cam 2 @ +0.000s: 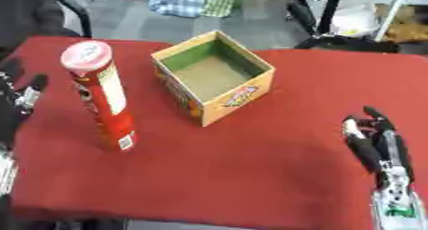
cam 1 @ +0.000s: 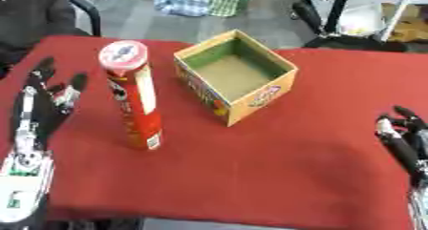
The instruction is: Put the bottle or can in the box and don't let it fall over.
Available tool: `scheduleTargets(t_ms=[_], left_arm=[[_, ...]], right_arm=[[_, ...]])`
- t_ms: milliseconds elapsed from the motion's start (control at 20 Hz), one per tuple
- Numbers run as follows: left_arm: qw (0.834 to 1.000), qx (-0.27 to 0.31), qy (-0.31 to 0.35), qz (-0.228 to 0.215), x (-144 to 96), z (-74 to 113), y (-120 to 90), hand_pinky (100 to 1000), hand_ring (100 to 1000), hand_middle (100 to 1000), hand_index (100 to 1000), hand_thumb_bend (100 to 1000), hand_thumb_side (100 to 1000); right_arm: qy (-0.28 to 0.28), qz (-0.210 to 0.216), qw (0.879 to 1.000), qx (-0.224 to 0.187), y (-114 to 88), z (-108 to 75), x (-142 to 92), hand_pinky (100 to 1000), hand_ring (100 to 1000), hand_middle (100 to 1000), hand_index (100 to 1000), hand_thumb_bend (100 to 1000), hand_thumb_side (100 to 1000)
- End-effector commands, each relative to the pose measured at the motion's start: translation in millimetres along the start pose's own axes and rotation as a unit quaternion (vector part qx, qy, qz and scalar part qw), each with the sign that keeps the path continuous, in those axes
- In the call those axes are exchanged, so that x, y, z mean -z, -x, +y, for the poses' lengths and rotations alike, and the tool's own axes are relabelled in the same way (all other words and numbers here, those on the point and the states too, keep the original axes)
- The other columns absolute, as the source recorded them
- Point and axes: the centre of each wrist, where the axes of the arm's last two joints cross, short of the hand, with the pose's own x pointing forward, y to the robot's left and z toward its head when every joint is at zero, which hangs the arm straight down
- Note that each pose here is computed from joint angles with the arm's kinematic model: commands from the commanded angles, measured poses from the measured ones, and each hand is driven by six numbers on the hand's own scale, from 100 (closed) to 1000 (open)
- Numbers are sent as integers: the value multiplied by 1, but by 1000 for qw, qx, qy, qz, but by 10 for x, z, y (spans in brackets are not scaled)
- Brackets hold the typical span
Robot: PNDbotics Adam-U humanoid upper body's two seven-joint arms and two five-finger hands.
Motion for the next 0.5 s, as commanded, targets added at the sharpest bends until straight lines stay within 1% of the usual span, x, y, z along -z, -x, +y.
scheduleTargets(t_ms=[50,150,250,300,350,500], left_arm=[[999,34,24,-20,49,49,-76,863,973,932,939,916,585],[998,51,36,-15,47,41,-61,859,968,927,938,966,621],[997,63,44,-10,53,11,-49,855,965,923,936,985,639],[997,64,48,-10,63,-18,-47,854,965,922,935,1000,610],[997,63,52,-11,76,-50,-46,854,964,922,935,986,642],[996,47,70,-16,132,-154,-37,851,963,921,935,977,643]], right_arm=[[5,-14,1000,-7,-74,-62,45,692,613,636,900,100,507],[4,-14,1000,-7,-73,-61,44,692,613,636,900,100,508],[4,-14,1000,-8,-73,-60,44,692,613,636,900,100,507],[4,-14,1000,-7,-74,-59,44,692,613,636,900,100,507],[4,-14,1000,-7,-73,-58,44,692,613,636,900,100,507],[2,-14,1000,-8,-73,-53,44,692,613,636,900,100,506]])
